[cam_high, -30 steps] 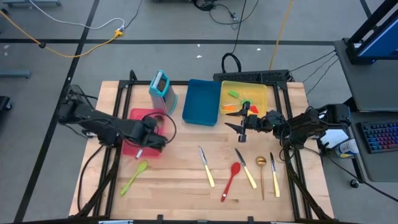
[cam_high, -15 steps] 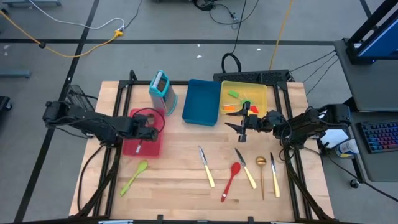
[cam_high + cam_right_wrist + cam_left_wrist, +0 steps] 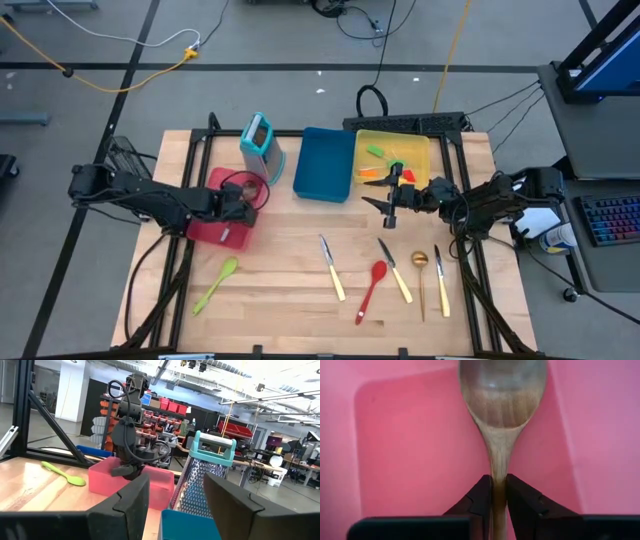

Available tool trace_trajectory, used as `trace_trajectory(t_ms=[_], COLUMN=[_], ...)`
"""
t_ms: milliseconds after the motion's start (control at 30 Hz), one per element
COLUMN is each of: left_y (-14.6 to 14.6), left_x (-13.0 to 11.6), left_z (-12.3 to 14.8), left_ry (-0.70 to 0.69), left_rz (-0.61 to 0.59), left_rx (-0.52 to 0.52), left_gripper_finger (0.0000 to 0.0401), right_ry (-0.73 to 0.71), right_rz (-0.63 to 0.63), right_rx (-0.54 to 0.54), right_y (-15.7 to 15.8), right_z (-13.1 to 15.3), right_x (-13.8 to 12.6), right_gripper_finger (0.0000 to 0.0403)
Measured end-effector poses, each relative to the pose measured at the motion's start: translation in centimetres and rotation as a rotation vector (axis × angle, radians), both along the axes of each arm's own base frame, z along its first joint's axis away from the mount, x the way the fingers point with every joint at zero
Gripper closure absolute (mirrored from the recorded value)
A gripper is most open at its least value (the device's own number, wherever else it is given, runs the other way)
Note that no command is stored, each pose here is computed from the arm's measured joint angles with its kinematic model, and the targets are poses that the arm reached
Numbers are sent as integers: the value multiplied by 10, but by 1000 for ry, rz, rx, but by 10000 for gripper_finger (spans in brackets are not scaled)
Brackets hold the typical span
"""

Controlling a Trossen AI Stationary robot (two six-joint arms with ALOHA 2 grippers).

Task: Pick & Place Kitchen Items
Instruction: Put the brown serving spoon into the pink bin, then put the green serving spoon into the pink bin

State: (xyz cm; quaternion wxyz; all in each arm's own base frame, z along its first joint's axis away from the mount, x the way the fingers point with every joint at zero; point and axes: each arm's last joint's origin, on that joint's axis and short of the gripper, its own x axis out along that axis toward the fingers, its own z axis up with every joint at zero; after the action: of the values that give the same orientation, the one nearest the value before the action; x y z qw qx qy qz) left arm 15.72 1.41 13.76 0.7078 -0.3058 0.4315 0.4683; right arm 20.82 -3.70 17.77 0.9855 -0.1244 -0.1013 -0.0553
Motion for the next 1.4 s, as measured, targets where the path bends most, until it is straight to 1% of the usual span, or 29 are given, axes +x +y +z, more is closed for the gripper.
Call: trace_trajectory(t_ms=[133,233,333,433,567,733,833,1000,1100,1233,1333,1400], left_y=[0,-1,-3,-5,-7,-15,-26,-54,-74,-102,-121,-132], left_x=[1,5,13,19,26,33,36,34,32,29,27,25], left_z=[1,6,18,35,64,100,113,112,108,98,87,81], left_ry=[-8,-29,-57,-56,-46,-69,-103,-97,-71,9,97,140], left_rz=[10,6,-15,-32,-45,-54,-85,-124,-134,-149,-173,-172], left_rx=[10,-47,-127,-198,-286,-300,-296,-329,-386,-450,-502,-502], left_gripper_finger=[307,283,270,271,280,296,307,321,330,351,371,386], right_ry=[0,0,0,1,1,0,1,1,1,1,1,1], right_rz=[0,-1,-1,0,-1,0,0,0,-1,0,-1,-1], right_rx=[-2,-2,-2,-2,-2,-2,-2,-2,-2,-2,-2,-2], right_y=[0,0,0,0,0,0,0,0,0,0,0,0], right_z=[0,0,0,0,0,0,0,0,0,0,0,0], right_x=[0,0,0,0,0,0,0,0,0,0,0,0], right_gripper_finger=[222,222,222,222,222,222,222,222,222,222,222,222])
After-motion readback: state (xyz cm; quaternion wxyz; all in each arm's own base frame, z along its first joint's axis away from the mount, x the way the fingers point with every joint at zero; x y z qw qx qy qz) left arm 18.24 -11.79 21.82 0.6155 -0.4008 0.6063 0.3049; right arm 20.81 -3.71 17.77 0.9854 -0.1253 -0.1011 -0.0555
